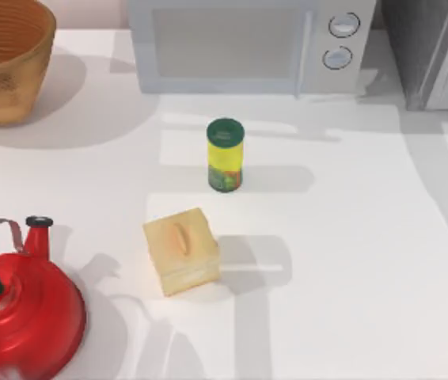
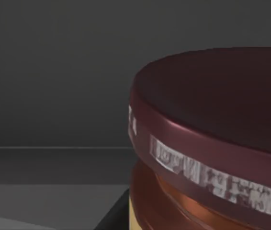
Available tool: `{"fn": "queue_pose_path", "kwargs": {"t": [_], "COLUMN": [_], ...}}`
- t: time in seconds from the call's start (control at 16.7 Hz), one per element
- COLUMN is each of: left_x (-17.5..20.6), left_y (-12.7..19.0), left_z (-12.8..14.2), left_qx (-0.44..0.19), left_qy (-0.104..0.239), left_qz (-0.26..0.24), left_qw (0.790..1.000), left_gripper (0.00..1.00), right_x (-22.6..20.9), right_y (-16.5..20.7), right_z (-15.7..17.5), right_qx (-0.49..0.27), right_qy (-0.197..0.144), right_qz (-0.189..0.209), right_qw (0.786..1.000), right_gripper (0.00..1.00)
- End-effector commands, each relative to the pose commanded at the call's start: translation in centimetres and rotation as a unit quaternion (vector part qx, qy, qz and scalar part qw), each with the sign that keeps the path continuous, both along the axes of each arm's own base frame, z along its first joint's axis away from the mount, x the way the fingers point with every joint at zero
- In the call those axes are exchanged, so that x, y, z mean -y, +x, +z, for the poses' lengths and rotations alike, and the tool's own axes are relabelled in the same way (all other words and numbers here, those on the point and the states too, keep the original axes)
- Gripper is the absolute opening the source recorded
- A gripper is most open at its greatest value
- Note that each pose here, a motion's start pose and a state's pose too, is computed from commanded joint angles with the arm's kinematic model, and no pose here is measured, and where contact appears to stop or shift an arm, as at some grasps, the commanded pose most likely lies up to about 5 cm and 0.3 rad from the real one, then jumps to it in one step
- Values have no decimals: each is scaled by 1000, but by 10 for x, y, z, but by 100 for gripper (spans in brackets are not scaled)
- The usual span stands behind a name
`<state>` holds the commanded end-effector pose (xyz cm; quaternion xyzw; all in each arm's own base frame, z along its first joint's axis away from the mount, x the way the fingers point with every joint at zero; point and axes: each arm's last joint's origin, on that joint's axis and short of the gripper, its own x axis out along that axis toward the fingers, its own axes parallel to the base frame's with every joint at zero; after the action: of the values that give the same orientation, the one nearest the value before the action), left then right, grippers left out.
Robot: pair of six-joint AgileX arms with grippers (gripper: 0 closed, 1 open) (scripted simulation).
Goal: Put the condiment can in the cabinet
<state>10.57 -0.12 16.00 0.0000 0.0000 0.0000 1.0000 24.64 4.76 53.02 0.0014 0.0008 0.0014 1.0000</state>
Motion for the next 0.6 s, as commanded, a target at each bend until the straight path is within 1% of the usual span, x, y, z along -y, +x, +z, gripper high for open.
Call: {"fn": "queue_pose_path", "kwargs": {"t": [0.24, 0.36, 0.48, 0.6], "left_x": [0, 0, 0, 0], "left_y": [0, 0, 0, 0], "left_z": [0, 0, 0, 0], "left_qx": [0, 0, 0, 0], "left_qy": [0, 0, 0, 0], "left_qz": [0, 0, 0, 0], "left_qw": [1000, 1000, 1000, 1000], "left_gripper": [100, 100, 100, 100], "right_x": [1, -3, -5, -3], "right_y": [0, 4, 14, 35], "right_z": [0, 4, 7, 7], "right_qx": [0, 7, 13, 11], "right_qy": [1, 6, 13, 16], "right_qz": [-1, 11, 16, 7], "right_qw": [1000, 1000, 1000, 1000], "right_gripper": [0, 0, 0, 0]}}
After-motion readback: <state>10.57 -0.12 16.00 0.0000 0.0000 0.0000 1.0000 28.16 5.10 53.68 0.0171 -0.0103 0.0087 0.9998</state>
